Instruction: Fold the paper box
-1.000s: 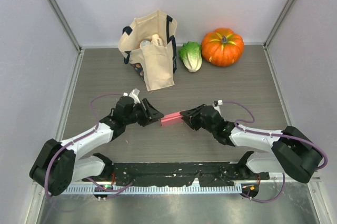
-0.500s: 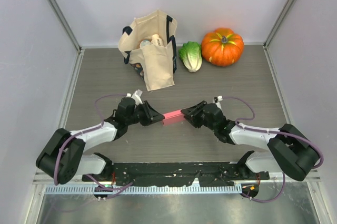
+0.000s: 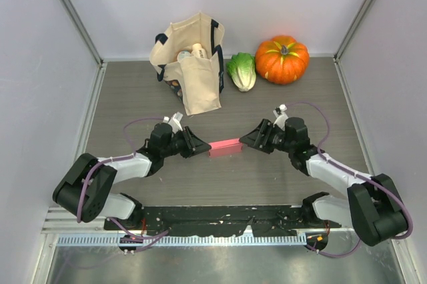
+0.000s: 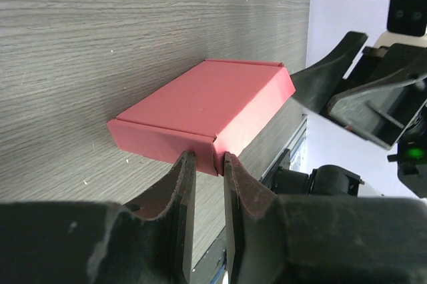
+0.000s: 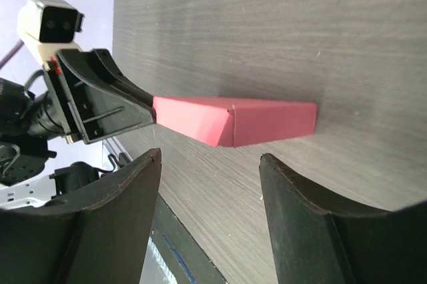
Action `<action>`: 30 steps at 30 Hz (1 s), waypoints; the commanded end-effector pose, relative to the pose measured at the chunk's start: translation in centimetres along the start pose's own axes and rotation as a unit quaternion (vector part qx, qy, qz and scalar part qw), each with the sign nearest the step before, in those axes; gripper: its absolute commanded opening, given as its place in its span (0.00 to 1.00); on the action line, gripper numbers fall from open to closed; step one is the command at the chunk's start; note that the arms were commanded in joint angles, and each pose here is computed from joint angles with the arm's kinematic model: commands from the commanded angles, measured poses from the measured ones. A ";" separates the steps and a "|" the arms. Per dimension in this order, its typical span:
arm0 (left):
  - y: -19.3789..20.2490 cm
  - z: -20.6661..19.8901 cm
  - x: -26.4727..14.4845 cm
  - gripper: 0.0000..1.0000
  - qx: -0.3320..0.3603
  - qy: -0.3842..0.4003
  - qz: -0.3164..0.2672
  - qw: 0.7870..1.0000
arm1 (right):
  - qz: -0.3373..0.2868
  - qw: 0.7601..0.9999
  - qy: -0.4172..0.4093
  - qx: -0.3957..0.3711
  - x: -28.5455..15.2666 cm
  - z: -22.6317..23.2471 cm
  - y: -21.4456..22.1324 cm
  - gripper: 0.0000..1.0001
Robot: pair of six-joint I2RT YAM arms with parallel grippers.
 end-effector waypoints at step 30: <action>3.9 5.6 -0.6 0.18 -0.015 -0.120 0.065 0.991 | 0.031 0.992 -0.119 0.003 -0.1 1.3 -2.9 0.60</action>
Point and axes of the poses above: each gripper's point midway between its finger pads, its own x axis out along the fingers, its own z axis along the line the jaws close on, y = z × x, the point moved 3 cm from there along -x, back along the fingers, and after that the axes turned 13 degrees about x, right-handed, at the moved point
